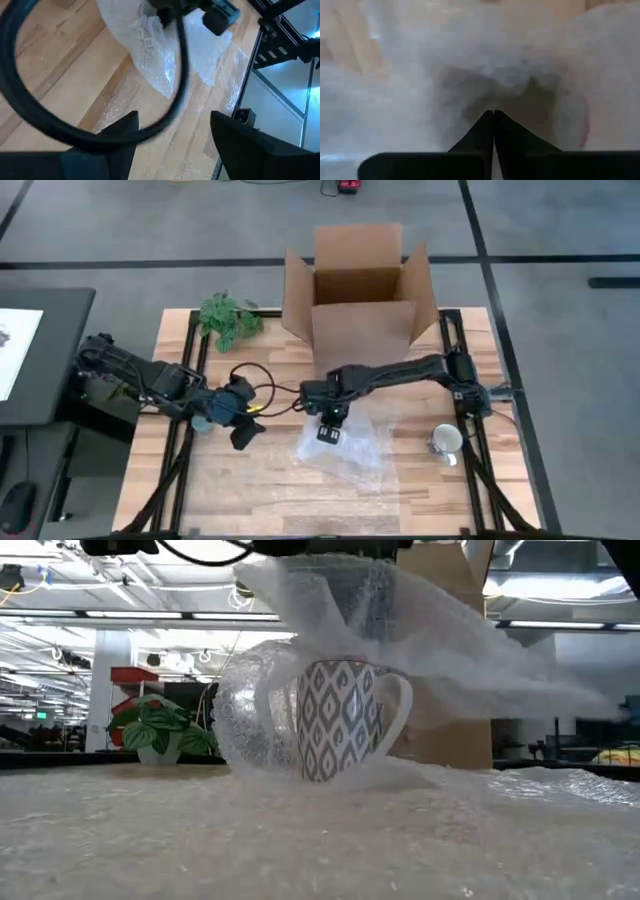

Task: Wrap mug
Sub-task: Wrap the white mug with bubble wrap

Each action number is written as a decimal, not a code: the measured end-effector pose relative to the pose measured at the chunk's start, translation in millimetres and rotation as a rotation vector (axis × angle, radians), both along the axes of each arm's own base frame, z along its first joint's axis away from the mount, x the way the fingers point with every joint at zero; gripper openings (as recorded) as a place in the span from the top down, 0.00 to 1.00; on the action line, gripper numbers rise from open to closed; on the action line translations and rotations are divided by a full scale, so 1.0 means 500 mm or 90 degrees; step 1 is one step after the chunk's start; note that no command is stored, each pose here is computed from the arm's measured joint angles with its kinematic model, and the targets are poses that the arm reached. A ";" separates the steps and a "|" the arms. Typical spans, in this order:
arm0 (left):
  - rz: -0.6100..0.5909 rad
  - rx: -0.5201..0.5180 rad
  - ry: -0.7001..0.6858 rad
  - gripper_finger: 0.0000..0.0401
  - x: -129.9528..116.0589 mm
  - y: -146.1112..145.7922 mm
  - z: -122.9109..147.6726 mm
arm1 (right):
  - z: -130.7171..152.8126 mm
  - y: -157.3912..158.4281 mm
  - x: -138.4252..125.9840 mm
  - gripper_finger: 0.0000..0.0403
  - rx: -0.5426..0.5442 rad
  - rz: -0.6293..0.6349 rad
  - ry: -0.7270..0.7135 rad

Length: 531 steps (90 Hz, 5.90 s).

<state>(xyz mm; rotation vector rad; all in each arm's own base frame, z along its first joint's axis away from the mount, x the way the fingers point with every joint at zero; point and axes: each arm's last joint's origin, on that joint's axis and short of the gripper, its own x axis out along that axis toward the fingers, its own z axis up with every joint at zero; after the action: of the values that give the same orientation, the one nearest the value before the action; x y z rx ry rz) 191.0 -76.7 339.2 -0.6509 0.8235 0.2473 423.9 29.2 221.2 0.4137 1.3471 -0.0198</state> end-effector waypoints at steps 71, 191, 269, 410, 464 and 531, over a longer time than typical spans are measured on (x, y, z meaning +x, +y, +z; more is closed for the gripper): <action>0.011 -0.041 -0.076 0.44 -0.060 0.027 0.045 | 0.065 -0.008 0.004 1.00 -0.024 -0.039 -0.008; -0.004 -0.033 -0.155 0.44 -0.122 0.056 0.079 | 0.016 -0.016 0.006 1.00 0.068 -0.017 -0.010; 0.009 -0.022 -0.159 0.44 -0.122 0.057 0.079 | 0.045 -0.040 0.006 1.00 0.021 -0.084 0.006; 0.246 -0.060 0.041 0.44 0.295 0.011 -0.167 | 0.361 0.114 -0.440 0.44 -0.186 -0.057 -0.116; 0.297 -0.008 0.201 0.44 0.375 0.061 -0.262 | 0.350 0.103 -0.468 0.44 -0.194 -0.020 -0.150; 0.195 -0.005 0.471 0.97 0.278 0.066 -0.236 | 0.332 0.116 -0.431 0.47 -0.201 0.058 -0.238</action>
<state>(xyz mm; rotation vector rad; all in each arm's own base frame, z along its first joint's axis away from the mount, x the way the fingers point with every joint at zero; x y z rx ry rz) 329.9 -43.6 221.2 -0.6976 1.4294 0.7942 208.6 87.2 387.1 0.0816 0.9705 -0.0753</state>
